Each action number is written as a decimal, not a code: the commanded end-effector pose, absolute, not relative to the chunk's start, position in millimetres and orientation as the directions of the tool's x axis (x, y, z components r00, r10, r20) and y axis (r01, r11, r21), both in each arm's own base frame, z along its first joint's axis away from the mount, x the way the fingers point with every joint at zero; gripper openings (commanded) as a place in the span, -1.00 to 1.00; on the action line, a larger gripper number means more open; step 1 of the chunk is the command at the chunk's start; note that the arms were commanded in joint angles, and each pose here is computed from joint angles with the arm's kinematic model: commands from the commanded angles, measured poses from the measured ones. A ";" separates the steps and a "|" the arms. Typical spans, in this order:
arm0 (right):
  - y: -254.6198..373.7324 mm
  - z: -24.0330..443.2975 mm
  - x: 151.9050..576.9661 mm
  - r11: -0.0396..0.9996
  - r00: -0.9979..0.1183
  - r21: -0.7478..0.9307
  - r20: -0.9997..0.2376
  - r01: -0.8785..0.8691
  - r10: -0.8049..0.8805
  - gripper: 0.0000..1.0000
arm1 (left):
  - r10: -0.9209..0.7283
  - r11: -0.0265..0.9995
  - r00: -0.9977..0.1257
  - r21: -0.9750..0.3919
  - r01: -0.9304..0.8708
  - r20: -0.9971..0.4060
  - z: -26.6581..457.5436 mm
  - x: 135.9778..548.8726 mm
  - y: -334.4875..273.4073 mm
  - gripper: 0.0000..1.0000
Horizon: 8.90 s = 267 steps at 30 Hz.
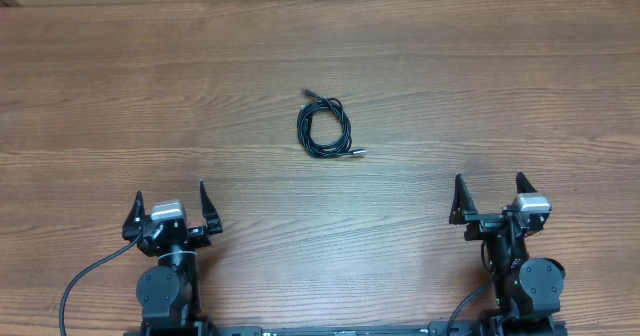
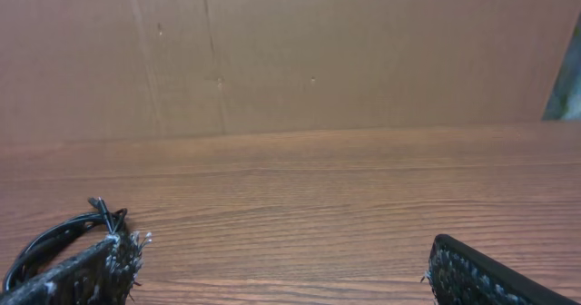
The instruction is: Untangle cables
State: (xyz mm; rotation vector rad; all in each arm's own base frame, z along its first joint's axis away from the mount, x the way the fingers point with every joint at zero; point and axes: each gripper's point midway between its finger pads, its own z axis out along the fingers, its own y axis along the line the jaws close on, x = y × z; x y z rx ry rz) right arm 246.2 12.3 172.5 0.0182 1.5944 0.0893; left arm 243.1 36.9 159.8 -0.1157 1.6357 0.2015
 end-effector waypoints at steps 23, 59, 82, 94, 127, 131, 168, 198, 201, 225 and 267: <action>16.9 170.3 245.9 0.996 -0.025 0.062 -0.998 -0.060 0.061 1.00 | 0.031 0.988 -0.064 0.041 -0.151 -0.997 160.4 244.4 23.8 1.00; 16.9 170.3 245.9 0.996 -0.025 0.062 -0.998 -0.060 0.061 1.00 | 0.031 0.988 -0.064 0.041 -0.151 -0.997 160.4 244.4 23.8 0.99; 16.9 170.3 245.9 0.996 -0.025 0.062 -0.998 -0.060 0.061 1.00 | 0.031 0.988 -0.064 0.041 -0.151 -0.997 160.4 244.4 23.8 0.99; 16.9 170.3 245.9 0.996 -0.025 0.062 -0.998 -0.060 0.061 1.00 | 0.031 0.988 -0.064 0.041 -0.151 -0.997 160.4 244.4 23.8 0.99; 20.7 192.6 245.1 0.994 0.063 0.070 -0.995 -0.089 0.075 1.00 | 0.019 0.967 0.077 -0.001 -0.253 -0.997 194.5 240.5 41.0 0.99; 38.0 199.0 242.2 0.980 0.082 0.060 -0.994 -0.191 0.077 1.00 | -0.010 0.996 0.170 -0.024 -0.083 -0.985 218.8 242.0 12.4 0.99; 35.7 389.4 179.4 0.978 -0.376 0.143 -0.924 -0.155 0.075 1.00 | -0.102 0.796 -0.268 -0.241 0.556 -0.958 402.5 204.5 -104.9 0.99; 103.5 420.7 133.8 0.801 -0.482 0.324 -0.875 -0.504 0.050 0.99 | -0.174 0.790 -0.583 -0.466 0.399 -0.793 353.1 211.6 -104.1 0.99; 103.5 423.6 135.2 0.801 -0.469 0.317 -0.882 -0.508 0.052 1.00 | -0.186 0.794 -0.623 -0.489 0.360 -0.760 343.5 221.3 -102.8 0.99; 63.1 376.8 217.8 0.922 -0.653 0.370 -0.727 -0.113 0.212 1.00 | -0.083 0.749 -0.874 -0.608 0.262 -0.479 237.3 310.3 -130.1 1.00; 206.6 140.7 397.2 0.856 -0.888 0.342 -0.386 -0.388 -0.248 0.59 | 0.012 0.677 -0.882 -0.646 0.354 -0.471 226.1 312.4 -156.8 1.00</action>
